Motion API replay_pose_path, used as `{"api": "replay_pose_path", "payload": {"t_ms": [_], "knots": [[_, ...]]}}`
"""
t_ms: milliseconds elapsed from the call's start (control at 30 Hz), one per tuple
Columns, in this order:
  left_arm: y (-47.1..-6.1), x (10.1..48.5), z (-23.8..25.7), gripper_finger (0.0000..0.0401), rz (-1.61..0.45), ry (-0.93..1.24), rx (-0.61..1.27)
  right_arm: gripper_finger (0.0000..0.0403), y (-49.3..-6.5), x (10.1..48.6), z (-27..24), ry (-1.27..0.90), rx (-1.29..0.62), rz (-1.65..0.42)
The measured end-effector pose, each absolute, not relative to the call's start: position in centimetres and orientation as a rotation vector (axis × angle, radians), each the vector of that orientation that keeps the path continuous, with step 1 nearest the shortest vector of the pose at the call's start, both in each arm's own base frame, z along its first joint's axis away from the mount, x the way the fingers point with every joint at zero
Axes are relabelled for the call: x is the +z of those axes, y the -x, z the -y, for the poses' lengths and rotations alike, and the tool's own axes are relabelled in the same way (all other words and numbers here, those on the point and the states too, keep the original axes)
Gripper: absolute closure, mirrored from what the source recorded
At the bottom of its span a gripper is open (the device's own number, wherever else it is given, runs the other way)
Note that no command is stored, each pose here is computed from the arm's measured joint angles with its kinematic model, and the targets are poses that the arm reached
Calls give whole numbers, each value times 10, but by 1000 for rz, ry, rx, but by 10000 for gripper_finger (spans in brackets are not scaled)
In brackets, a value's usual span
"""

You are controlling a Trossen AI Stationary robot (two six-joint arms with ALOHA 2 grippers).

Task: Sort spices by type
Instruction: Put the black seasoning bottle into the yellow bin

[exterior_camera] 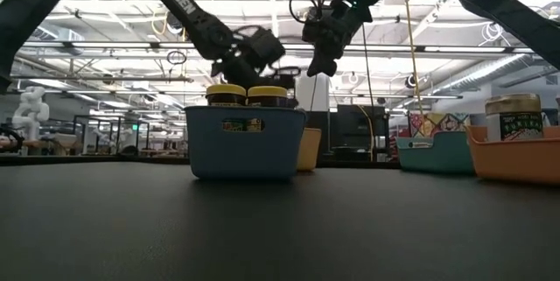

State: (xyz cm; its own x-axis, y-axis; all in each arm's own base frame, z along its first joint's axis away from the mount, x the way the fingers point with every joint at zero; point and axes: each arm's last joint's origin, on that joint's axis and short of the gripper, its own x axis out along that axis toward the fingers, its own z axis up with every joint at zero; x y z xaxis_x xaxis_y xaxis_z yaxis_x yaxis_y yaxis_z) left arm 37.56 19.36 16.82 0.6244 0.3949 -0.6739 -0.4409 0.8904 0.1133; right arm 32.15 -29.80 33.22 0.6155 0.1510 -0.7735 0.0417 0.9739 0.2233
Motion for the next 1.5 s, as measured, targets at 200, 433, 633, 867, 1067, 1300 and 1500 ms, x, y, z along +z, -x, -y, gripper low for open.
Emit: {"api": "replay_pose_path", "payload": {"t_ms": [200, 433, 633, 867, 1067, 1300, 1500], "knots": [[-368, 198, -188, 395, -733, 40, 464, 385, -321, 332, 298, -219, 69, -908], [-362, 204, -184, 366, -760, 84, 467, 385, -321, 332, 298, -215, 72, -910], [-366, 188, -185, 299, -794, 119, 472, 385, -322, 332, 298, -212, 71, -907], [-367, 186, -184, 194, -779, 208, 440, 385, -322, 332, 298, -220, 68, -907], [-360, 185, -189, 144, -852, 241, 441, 385, -322, 332, 298, -229, 61, -906], [-373, 187, -203, 137, -907, 285, 390, 385, -322, 332, 299, -225, 59, -900], [-397, 169, -208, 137, -1048, 274, 353, 385, -321, 332, 299, -220, 70, -910]]}}
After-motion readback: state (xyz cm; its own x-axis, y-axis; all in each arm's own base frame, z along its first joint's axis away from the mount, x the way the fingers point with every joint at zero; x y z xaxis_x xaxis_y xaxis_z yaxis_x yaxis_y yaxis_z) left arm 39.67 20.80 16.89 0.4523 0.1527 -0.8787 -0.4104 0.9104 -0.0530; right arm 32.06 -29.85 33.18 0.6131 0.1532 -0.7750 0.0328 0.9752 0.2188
